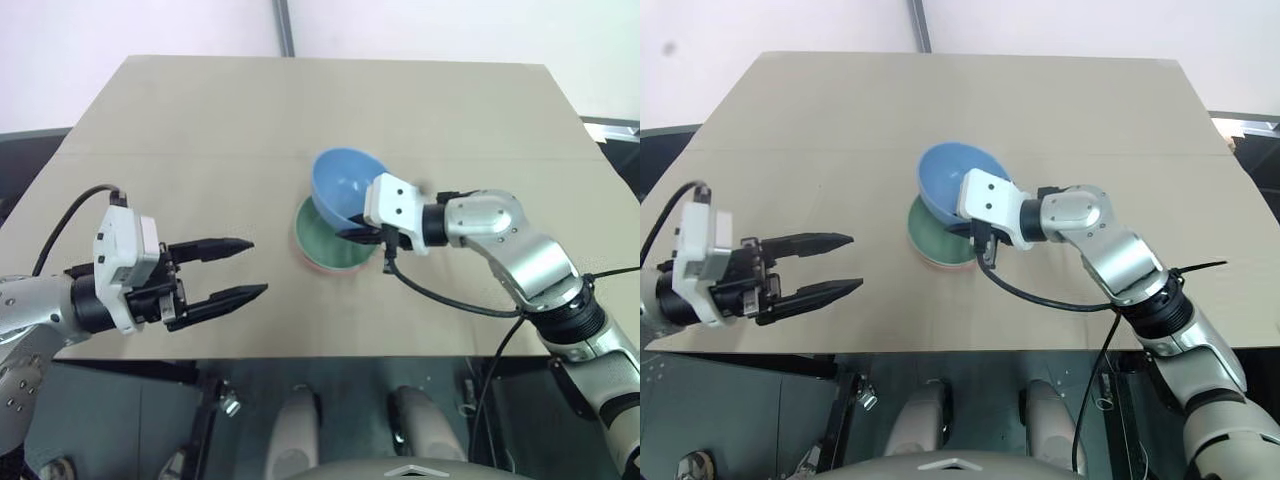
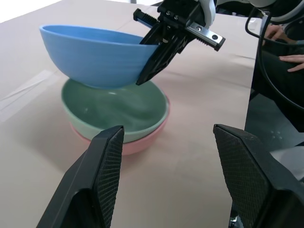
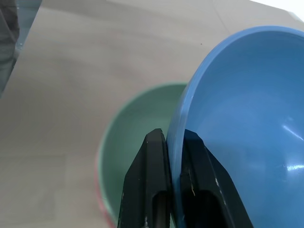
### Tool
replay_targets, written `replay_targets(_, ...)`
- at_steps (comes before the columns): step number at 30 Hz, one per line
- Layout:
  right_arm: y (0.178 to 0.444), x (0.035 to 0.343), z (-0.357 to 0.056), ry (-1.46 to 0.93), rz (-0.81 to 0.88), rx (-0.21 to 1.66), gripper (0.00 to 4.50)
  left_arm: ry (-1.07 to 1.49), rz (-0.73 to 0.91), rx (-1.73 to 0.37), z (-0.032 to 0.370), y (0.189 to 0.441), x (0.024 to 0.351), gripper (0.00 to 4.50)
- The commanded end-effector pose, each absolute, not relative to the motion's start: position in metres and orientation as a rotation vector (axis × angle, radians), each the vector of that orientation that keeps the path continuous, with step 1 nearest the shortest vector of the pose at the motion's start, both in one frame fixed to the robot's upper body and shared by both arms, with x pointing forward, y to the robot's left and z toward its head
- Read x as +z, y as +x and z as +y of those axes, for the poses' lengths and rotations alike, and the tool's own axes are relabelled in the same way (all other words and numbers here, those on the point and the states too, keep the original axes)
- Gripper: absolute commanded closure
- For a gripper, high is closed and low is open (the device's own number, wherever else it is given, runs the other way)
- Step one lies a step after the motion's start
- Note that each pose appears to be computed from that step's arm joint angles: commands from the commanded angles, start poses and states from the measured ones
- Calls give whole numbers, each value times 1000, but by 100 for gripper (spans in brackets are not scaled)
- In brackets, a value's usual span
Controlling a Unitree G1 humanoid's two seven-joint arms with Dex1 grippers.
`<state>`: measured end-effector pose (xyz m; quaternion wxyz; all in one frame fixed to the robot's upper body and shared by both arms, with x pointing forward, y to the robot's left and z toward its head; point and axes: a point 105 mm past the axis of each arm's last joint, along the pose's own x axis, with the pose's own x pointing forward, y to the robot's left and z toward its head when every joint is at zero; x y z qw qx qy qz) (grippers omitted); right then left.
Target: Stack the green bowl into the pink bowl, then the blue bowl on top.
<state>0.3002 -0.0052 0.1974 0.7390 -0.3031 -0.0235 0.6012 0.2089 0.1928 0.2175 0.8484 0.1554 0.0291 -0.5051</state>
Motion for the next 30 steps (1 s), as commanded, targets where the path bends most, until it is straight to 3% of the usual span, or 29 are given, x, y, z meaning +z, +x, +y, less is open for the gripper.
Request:
replay_targets(1,292,205,1,-699,-103,1360,448,360,20,-1054,190,203,228,133)
replay_targets(2,291,202,1,-698,-90,1371,448,359,20,-1049,191,203,227,133)
replay_targets(4,288,200,1,-696,-82,1398,357,353,20,-1039,191,202,227,133)
replay_targets(5,285,200,1,-691,-81,1410,333,348,24,-1035,192,202,226,133)
replay_targets(10,280,212,1,-663,-135,1415,94,310,52,-1049,192,201,222,133)
replay_targets(18,270,248,-32,-472,-218,1357,94,261,-47,-899,209,225,220,133)
replay_targets(30,255,222,-129,-495,78,1065,94,221,80,-813,244,214,191,133)
